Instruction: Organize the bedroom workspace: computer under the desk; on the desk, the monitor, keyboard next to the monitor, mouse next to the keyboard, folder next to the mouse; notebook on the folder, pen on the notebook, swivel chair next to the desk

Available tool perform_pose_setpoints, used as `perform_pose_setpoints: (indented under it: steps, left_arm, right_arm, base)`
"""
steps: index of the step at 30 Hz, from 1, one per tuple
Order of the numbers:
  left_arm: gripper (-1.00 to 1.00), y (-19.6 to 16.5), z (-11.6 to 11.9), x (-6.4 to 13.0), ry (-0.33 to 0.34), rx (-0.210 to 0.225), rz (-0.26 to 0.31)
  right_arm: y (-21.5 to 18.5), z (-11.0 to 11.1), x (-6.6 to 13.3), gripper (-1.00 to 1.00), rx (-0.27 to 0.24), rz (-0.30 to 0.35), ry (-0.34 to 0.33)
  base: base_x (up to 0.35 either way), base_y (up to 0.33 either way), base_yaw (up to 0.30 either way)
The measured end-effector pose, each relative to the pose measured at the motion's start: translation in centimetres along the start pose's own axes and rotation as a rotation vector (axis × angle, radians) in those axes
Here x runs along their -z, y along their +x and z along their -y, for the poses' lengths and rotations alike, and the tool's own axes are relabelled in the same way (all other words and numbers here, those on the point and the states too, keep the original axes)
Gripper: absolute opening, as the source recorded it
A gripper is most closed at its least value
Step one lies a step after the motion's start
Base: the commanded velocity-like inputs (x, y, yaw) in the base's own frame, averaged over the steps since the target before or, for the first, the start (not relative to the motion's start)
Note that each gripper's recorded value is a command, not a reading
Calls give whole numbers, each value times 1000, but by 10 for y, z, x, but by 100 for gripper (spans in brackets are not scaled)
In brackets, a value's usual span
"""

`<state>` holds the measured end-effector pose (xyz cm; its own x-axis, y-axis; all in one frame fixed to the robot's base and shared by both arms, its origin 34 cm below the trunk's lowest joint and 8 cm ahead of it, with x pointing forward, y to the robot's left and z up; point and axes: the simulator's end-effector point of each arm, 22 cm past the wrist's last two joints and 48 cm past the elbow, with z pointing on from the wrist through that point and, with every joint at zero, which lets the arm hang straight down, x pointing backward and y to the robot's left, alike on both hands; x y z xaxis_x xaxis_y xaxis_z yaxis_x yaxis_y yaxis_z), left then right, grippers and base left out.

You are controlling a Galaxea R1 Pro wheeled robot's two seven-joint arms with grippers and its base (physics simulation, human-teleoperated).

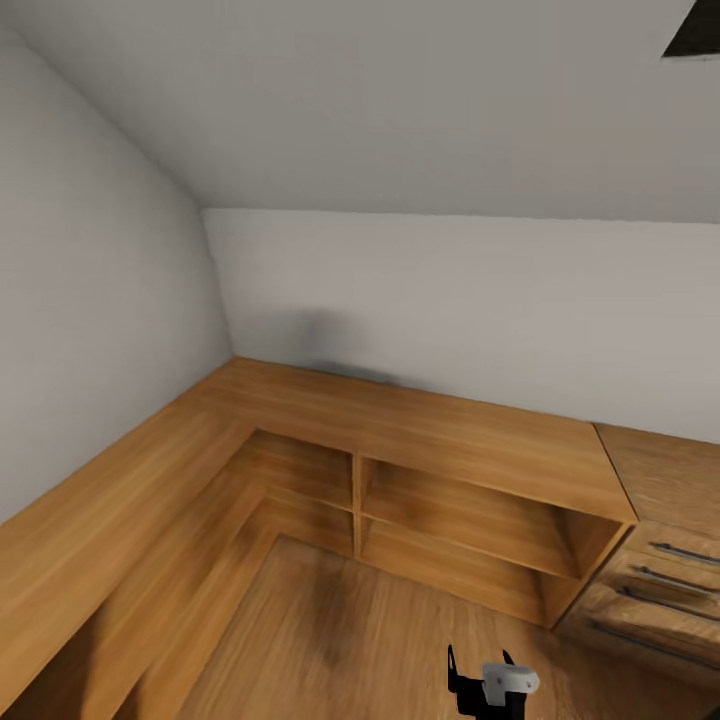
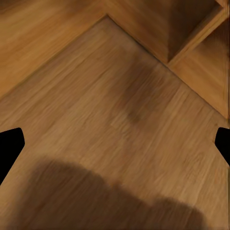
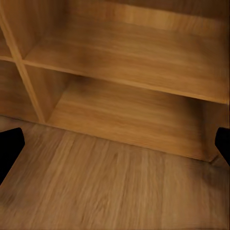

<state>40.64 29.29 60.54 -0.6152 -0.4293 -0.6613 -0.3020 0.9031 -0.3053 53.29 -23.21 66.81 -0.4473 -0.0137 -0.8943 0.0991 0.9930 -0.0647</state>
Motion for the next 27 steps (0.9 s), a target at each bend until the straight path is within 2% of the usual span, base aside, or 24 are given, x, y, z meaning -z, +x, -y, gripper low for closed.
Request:
perform_pose_setpoints:
  steps: [5, 15, 27]
  left_arm:
    - [100, 0, 0, 0, 0, 0, 0]
    - [100, 0, 0, 0, 0, 0, 1]
    - [100, 0, 0, 0, 0, 0, 0]
  right_arm:
    - [0, 0, 0, 100, 1, 0, -1]
    - [0, 0, 0, 100, 0, 0, -1]
    - [0, -1, 0, 100, -1, 0, -1]
  base:
    - [6, 45, -300]
    - [10, 201, -300]
    - [3, 21, -300]
